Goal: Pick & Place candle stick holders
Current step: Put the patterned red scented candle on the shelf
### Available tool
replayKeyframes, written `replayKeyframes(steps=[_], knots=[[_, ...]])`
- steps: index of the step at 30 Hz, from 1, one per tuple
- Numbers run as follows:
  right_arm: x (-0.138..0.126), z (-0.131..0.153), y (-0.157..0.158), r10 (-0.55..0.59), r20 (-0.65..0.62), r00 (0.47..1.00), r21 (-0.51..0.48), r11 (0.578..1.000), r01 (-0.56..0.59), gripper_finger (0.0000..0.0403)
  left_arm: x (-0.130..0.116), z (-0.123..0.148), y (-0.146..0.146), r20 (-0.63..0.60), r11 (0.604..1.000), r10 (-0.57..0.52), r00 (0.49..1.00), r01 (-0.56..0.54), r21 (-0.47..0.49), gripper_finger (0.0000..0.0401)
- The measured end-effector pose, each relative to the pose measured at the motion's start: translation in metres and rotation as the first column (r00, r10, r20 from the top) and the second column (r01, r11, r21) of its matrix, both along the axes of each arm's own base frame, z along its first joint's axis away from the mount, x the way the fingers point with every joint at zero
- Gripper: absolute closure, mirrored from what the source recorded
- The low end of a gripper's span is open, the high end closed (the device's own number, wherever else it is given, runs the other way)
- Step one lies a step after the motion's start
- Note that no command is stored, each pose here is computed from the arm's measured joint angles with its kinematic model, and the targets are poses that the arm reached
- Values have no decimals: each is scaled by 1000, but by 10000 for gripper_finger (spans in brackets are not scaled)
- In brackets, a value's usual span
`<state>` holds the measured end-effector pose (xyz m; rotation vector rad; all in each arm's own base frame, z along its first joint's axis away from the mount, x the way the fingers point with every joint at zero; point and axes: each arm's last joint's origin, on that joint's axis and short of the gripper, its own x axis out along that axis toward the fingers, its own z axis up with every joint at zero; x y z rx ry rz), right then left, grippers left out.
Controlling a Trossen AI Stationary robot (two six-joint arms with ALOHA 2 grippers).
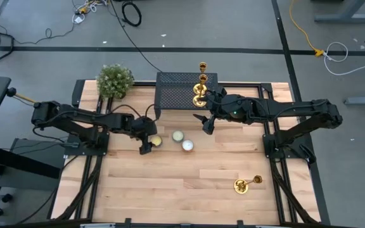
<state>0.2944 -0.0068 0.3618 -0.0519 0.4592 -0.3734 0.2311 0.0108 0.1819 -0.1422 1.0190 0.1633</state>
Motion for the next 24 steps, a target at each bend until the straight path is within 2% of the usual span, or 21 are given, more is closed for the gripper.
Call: replayKeyframes(steps=[10,14,19,24], knots=[[0,-1,0,0,-6,1000,-1,1000,0,66,3,-2,0,4,1000,-1,1000,1,-2,5],[0,-1,0,0,-9,1000,-1,1000,0,66,8,-7,0,8,1000,-14,1000,15,-22,8],[-1,-2,0,0,-23,1000,-1,1000,0,66,13,-18,0,-31,998,-59,998,60,8,6],[-1,-3,0,0,-26,1000,-1,1000,0,66,17,-29,0,-69,997,-73,995,73,-7,3]])
